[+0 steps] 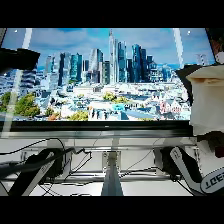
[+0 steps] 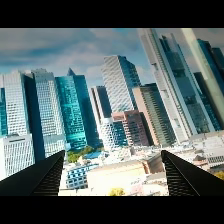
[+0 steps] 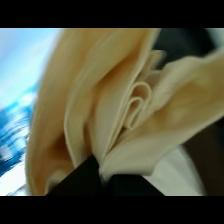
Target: Fold the clothes and pants, and hang the long-sleeved shirts on hangers.
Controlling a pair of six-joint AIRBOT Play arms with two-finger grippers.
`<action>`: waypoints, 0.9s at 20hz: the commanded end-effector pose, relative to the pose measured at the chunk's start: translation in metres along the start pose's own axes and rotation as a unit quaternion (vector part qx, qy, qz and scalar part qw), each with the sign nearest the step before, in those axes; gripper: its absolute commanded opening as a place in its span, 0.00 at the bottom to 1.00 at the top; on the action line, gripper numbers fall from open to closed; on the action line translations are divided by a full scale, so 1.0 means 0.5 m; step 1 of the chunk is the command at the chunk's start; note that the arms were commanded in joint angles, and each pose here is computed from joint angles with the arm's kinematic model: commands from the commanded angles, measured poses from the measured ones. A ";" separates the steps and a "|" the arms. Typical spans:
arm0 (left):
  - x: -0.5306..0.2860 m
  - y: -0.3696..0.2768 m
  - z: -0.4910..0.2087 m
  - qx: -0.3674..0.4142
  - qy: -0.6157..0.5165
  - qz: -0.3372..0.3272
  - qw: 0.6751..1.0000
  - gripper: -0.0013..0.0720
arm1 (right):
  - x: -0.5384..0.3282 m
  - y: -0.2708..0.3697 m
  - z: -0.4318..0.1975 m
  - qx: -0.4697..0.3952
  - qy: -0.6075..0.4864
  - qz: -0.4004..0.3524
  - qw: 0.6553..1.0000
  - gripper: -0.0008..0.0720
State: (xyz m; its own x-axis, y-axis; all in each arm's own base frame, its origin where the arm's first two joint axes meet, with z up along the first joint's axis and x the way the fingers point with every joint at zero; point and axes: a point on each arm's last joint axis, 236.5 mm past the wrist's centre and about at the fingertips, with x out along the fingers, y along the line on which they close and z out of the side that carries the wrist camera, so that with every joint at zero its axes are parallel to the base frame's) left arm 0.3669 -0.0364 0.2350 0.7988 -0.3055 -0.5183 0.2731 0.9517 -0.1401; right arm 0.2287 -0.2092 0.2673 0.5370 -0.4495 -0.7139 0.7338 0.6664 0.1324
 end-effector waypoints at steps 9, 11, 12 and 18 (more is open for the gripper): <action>0.000 0.000 0.000 0.000 0.000 0.000 1.000 0.96 | -0.030 -0.121 -0.045 0.149 0.028 -0.040 0.988 0.53; 0.000 0.000 0.000 0.000 0.000 0.000 1.000 0.96 | -0.008 -0.029 -0.041 0.109 0.044 0.031 0.993 0.36; 0.000 0.000 0.000 0.000 0.000 0.000 1.000 0.96 | -0.001 0.028 -0.042 0.077 0.051 0.069 0.993 0.15; 0.000 0.000 0.000 0.000 0.000 0.000 1.000 0.96 | -0.060 0.414 -0.132 -0.199 0.041 0.290 0.935 0.03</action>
State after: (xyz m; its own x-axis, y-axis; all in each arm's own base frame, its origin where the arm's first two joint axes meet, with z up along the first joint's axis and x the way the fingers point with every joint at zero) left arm 0.3667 -0.0365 0.2348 0.7981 -0.3060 -0.5191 0.2733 0.9516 -0.1406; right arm 0.2991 -0.1024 0.2601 0.6962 -0.0921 -0.7119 0.4154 0.8605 0.2949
